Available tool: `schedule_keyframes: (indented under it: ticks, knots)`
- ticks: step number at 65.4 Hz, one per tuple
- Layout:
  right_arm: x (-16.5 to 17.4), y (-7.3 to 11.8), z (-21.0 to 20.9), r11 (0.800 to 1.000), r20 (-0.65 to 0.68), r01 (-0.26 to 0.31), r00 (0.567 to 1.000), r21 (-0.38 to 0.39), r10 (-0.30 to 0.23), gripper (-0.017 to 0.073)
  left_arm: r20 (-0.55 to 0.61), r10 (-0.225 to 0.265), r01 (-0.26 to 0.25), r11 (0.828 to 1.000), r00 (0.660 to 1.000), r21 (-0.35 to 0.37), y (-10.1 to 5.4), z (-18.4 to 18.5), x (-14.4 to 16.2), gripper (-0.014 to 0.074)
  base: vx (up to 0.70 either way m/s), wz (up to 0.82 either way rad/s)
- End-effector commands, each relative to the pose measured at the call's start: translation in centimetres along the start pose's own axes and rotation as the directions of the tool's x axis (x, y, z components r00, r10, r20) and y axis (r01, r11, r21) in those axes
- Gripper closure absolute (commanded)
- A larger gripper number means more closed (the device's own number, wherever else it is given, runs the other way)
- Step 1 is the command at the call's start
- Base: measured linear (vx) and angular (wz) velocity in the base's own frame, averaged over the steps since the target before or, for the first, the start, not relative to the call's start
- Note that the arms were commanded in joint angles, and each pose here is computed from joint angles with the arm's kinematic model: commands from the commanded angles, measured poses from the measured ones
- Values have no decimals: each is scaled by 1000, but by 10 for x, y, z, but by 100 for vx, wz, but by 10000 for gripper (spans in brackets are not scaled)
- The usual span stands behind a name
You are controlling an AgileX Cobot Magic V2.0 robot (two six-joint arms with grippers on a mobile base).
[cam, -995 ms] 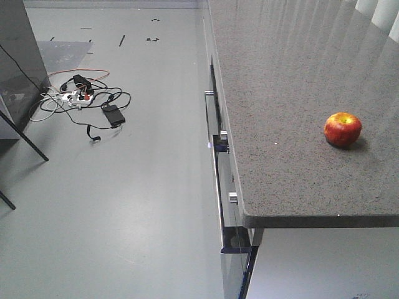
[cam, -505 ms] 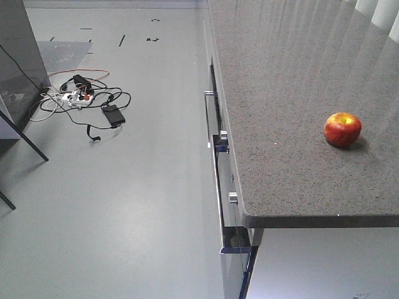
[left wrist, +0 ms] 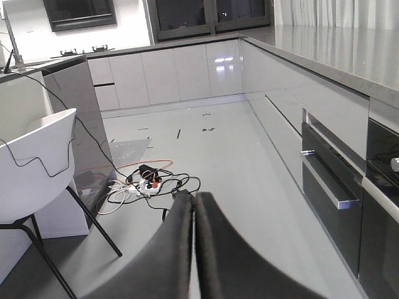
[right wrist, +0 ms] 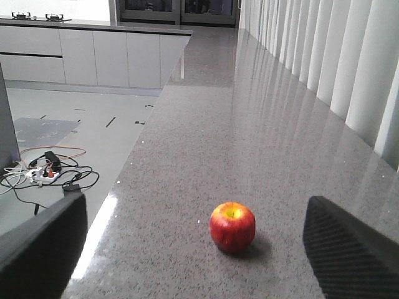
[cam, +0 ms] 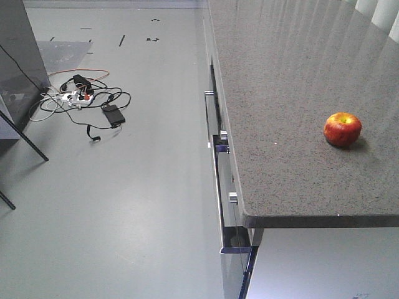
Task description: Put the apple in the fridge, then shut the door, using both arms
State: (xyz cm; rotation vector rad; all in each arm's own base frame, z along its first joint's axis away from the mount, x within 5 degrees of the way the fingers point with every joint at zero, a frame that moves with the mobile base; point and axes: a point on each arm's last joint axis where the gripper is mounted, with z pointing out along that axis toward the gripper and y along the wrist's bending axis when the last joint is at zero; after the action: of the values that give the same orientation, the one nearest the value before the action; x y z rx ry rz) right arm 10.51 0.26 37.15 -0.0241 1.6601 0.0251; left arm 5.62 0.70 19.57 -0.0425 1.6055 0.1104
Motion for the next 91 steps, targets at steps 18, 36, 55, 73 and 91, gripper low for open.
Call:
schedule_keyframes:
  ticks: [18, 36, 55, 73, 91]
  knots:
    - [-100, -5, 75, 1000, -33, 2, 999, 6, -2, -112, 91, -10, 8, 1000, 996, 25, -2, -3, -12, 601, 0, 0]
    - [-118, -43, 161, 991, -265, -44, 961, 128, 77, -101, 91, -10, 8, 1000, 996, 25, -2, -3, -12, 601, 0, 0]
    - [-76, -53, 245, 994, -422, -88, 900, 68, 109, -95, 91, -10, 8, 1000, 996, 25, -2, -3, -12, 601, 0, 0]
    - [-19, -61, 300, 994, -518, -96, 848, 48, 107, -92, 91, -10, 8, 1000, 996, 25, -2, -3, -12, 601, 0, 0]
    - [10, -65, 325, 992, -538, -112, 833, 61, 127, -92, 91, -10, 8, 1000, 996, 25, -2, -3, -12, 601, 0, 0]
